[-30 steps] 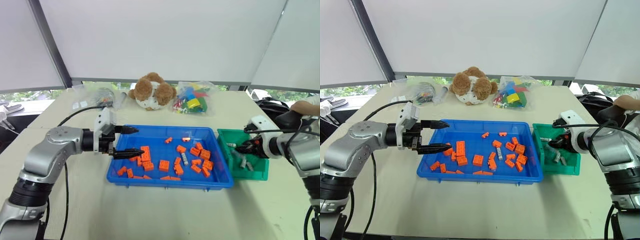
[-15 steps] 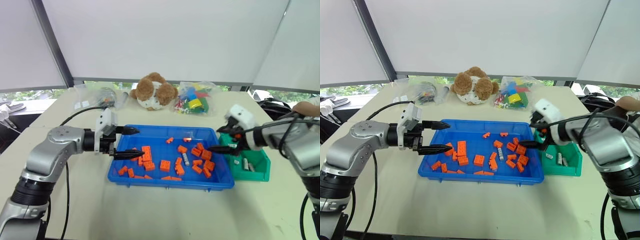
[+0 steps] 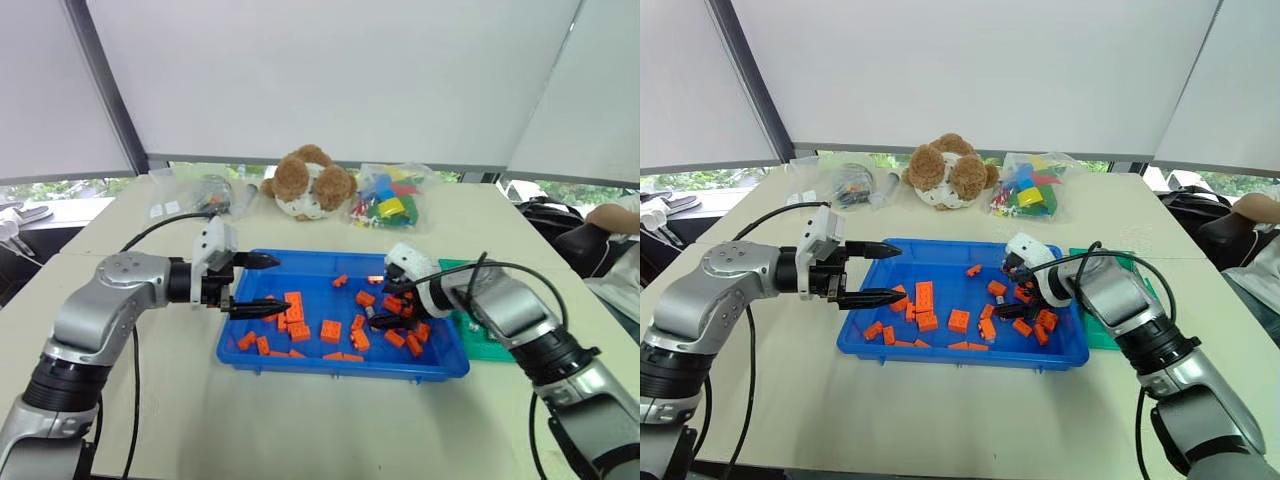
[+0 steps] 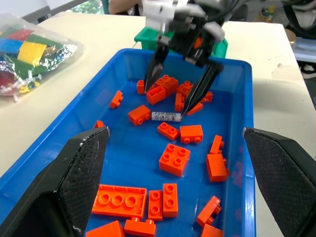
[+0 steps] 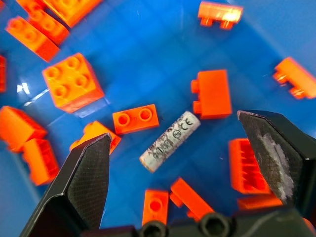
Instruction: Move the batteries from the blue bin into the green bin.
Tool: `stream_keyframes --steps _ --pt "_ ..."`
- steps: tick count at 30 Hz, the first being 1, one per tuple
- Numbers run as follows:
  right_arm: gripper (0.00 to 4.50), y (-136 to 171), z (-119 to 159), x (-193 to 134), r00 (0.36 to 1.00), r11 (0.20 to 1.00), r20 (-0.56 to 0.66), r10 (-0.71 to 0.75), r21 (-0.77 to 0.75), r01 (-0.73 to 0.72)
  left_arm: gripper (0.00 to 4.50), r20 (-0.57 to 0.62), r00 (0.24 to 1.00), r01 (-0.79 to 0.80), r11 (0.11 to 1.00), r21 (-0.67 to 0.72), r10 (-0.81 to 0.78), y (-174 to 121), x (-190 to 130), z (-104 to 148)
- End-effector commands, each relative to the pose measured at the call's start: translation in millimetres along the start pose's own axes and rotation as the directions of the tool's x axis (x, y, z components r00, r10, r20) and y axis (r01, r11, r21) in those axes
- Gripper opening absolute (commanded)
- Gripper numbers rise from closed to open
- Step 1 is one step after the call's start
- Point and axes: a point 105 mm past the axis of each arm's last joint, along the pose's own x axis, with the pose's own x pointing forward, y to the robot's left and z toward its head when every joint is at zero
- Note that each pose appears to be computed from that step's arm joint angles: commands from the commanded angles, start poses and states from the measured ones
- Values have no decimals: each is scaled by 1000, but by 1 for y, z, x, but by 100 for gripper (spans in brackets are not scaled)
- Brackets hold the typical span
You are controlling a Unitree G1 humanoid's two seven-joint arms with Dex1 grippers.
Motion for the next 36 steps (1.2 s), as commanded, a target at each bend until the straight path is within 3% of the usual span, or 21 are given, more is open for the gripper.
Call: stream_keyframes --steps 1,12,15,21,28,32,36 --pt "447 -3 5 0 1000 999 9 -26 -21 26 450 13 1000 -14 999 50 13 -1 -6 12" --pt "447 -2 -9 22 998 999 -56 -34 3 34 450 9 1000 -19 998 53 19 -2 -6 12" --pt "321 -2 -11 23 997 999 -71 -30 15 31 450 9 1000 -21 998 56 20 -3 -6 12" --pt "2 0 -13 19 997 1000 -79 -14 16 15 450 7 1000 -26 998 58 26 -2 -6 12" --pt "2 -7 13 -17 996 996 12 -87 25 86 450 8 1000 -26 998 58 25 -2 -5 11" --pt "2 -30 44 -66 962 971 143 -233 82 223 450 8 1000 -20 998 57 19 -2 -4 10" --pt "2 -66 37 -117 891 898 135 -433 152 413 450 11 1000 -14 998 57 13 -2 -3 11"
